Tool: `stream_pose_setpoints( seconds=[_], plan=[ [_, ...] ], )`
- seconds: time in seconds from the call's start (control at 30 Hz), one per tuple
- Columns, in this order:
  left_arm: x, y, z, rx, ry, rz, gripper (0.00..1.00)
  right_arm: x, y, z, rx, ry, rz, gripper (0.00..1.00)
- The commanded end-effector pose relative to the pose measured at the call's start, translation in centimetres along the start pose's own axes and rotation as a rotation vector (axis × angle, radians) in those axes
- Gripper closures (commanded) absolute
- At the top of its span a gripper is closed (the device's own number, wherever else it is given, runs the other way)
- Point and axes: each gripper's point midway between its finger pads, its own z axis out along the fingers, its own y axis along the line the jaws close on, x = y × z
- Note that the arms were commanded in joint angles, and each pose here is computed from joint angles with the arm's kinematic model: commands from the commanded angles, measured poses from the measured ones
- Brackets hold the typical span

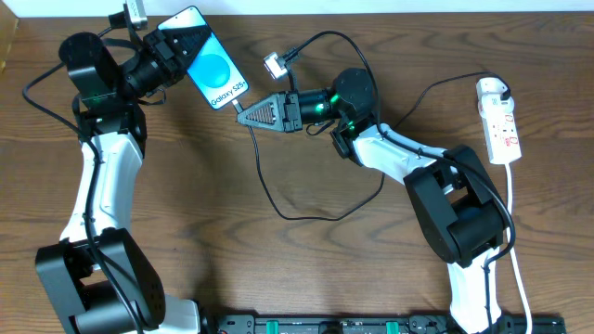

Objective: Plug charger to phone and switch on socket

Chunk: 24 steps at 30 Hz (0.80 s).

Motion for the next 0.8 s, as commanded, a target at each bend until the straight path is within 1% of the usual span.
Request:
stream_pose_setpoints(
  seconds=[0.0, 0.77],
  plan=[
    [-0.01, -0.60, -0.09, 0.010, -0.001, 0.025, 0.93, -0.25, 0.50, 0.38, -0.008, -0.001, -0.033, 0.99],
    [0.28, -0.76, -0.08, 0.019, 0.015, 0.025, 0.93, 0.25, 0.71, 1.07, -0.017, 0.013, -0.031, 0.99]
  ],
)
